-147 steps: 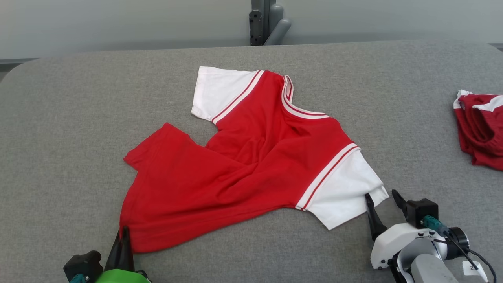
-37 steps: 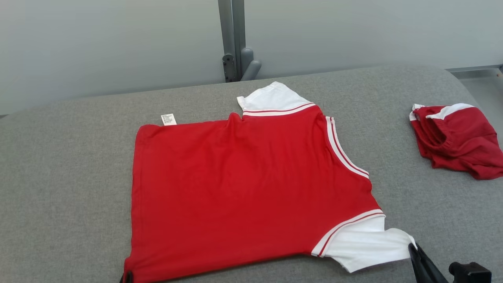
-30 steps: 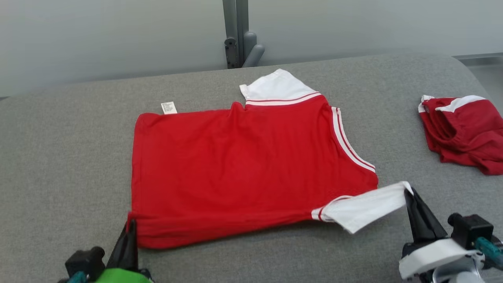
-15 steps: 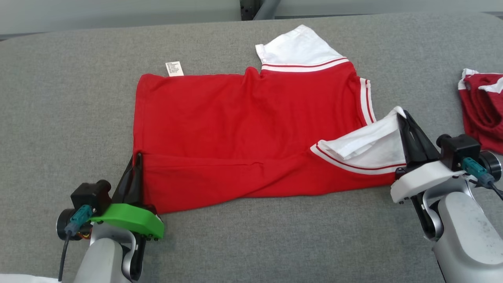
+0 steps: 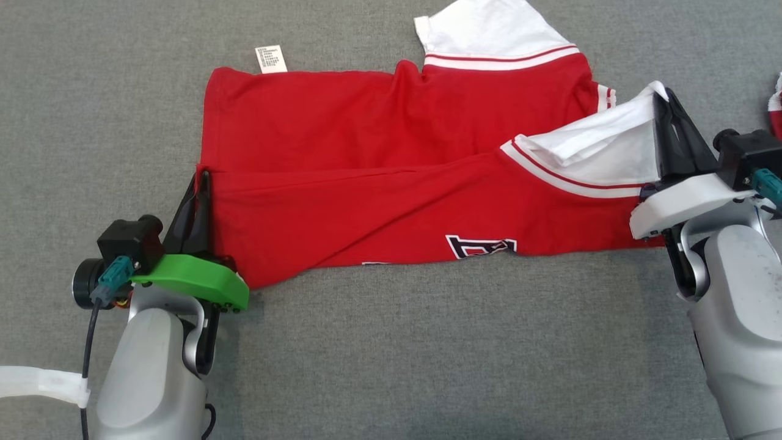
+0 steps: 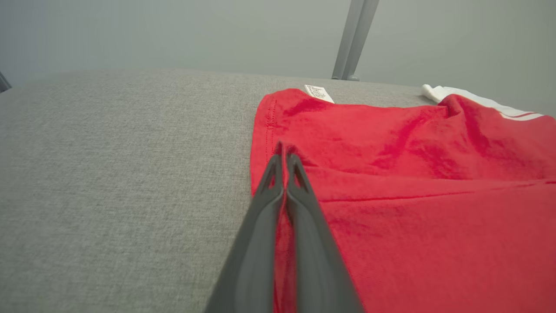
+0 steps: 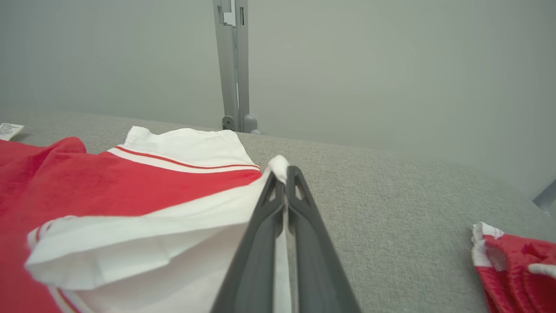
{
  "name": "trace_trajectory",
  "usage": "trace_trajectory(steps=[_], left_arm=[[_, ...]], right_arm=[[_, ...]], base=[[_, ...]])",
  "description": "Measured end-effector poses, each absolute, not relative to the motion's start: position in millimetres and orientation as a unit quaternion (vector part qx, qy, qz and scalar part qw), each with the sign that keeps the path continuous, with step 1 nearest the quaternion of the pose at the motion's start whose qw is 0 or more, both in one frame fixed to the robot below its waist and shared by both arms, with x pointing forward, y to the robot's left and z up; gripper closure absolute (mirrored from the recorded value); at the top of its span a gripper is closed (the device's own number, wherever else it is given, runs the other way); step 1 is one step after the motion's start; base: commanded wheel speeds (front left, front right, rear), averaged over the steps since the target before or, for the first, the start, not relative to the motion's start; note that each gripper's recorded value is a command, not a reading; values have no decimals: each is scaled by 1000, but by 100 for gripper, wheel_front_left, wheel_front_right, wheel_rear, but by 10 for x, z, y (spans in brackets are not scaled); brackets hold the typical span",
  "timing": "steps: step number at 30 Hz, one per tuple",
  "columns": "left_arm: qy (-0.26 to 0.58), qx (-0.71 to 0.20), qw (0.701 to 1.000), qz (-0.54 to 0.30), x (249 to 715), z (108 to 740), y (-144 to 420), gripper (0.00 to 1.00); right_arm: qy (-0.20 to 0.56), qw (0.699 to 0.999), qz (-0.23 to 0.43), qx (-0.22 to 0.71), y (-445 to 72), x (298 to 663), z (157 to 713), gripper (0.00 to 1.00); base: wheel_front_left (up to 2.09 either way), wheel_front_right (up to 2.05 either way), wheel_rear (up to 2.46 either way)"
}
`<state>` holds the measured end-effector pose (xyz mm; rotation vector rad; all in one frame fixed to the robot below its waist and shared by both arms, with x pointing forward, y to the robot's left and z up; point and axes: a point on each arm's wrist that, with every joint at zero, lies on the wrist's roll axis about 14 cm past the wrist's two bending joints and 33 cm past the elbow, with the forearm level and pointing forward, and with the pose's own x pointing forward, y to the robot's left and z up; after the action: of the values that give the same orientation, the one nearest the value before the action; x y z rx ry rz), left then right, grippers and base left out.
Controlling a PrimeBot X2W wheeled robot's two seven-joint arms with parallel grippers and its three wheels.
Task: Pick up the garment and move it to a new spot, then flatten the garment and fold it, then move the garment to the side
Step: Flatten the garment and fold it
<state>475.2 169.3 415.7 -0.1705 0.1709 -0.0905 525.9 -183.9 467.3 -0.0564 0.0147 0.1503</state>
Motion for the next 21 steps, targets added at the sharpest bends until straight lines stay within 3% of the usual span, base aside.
trace_trajectory(steps=[1, 2, 3, 4, 5, 6, 12, 21], left_arm=[[89, -83, 991, -47, 4790, 4117, 1686, 100], [92, -83, 991, -46, 4806, 4094, 1691, 100], [94, -82, 991, -45, 4824, 4075, 1699, 87], [95, -81, 991, -44, 4842, 4062, 1707, 87], [94, -79, 991, -43, 4859, 4059, 1716, 45], [93, -79, 992, -41, 4877, 4062, 1721, 0], [57, -68, 996, -17, 4880, 4272, 1879, 0], [87, -85, 993, 1, 4308, 4129, 1916, 0]], right_arm=[[12, 996, 79, -33, -1817, 5322, 4627, 100], [18, 996, 81, -36, -1808, 5345, 4584, 93], [27, 996, 81, -36, -1808, 5355, 4516, 33], [40, 995, 80, -37, -1809, 5352, 4425, 33], [46, 995, 79, -34, -1801, 5355, 4379, 0], [46, 995, 79, -34, -1791, 5370, 4367, 0], [2, 998, 60, -21, -1865, 5371, 4627, 0], [75, 996, 52, 14, -1909, 4623, 4205, 0]], base=[[0, 0, 0], [0, 0, 0], [0, 0, 0], [0, 0, 0], [0, 0, 0], [0, 0, 0], [0, 0, 0], [0, 0, 0]])
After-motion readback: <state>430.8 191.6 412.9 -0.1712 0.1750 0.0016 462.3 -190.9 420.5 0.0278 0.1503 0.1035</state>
